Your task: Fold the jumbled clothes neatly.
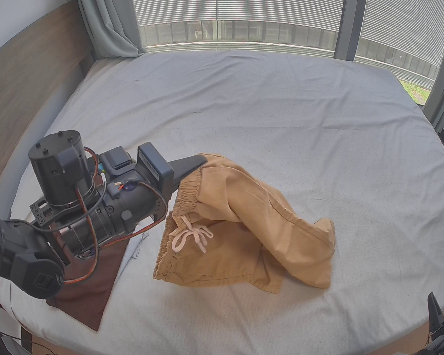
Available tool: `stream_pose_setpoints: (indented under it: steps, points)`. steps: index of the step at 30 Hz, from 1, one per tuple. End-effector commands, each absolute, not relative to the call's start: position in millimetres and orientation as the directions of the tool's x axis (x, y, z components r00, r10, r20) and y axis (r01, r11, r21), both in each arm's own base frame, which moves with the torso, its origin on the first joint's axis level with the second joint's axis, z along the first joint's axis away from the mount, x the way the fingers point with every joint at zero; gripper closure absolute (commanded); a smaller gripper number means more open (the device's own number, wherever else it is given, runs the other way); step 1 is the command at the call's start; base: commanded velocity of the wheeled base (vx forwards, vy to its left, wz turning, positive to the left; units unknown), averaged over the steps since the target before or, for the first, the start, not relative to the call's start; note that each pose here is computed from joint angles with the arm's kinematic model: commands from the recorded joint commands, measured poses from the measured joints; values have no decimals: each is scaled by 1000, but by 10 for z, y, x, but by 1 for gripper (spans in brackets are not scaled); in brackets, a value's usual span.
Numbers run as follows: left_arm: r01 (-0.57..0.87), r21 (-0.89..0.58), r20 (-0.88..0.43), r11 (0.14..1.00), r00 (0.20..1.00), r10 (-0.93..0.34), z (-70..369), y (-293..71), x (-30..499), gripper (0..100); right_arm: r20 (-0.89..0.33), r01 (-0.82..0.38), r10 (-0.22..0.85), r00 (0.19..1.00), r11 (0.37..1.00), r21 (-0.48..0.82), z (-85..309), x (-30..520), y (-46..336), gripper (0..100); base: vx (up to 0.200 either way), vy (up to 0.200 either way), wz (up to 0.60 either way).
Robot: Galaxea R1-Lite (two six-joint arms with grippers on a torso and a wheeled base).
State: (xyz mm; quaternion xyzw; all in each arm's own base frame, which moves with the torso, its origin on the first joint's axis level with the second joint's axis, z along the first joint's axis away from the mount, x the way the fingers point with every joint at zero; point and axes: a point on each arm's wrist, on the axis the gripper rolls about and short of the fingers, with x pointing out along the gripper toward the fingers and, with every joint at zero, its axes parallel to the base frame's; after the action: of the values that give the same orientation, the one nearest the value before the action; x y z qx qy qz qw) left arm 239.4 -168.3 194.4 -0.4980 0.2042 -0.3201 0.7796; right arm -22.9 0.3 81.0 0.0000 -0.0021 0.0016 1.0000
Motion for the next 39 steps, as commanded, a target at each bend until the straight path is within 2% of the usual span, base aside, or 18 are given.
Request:
stream_pose_setpoints:
  steps: [1,11,16,20,23,39]
  points:
    - [281,-910,2,305,738,-675,1852,-1552,2423,100,3,-3,3,1000,1000,0,758,-228,3,0,0,0,0]
    - [265,-907,-2,328,775,-632,1544,-1365,2514,100,3,-3,3,1000,1000,0,758,-228,3,0,0,0,0]
    - [247,-877,-60,413,795,-603,1185,-1315,2624,100,3,-5,5,1000,1000,0,758,-228,3,0,0,0,0]
    - [281,-851,-32,444,816,-577,952,-1281,2759,100,3,-5,5,1000,1000,0,758,-228,3,0,0,0,0]
    - [265,-831,-60,489,831,-552,796,-1244,2868,100,3,-5,5,1000,1000,0,758,-228,3,0,0,0,0]
    - [256,-799,-83,545,850,-521,714,-1123,2963,100,3,-8,8,1000,1000,-8,758,-228,4,0,0,0,0]
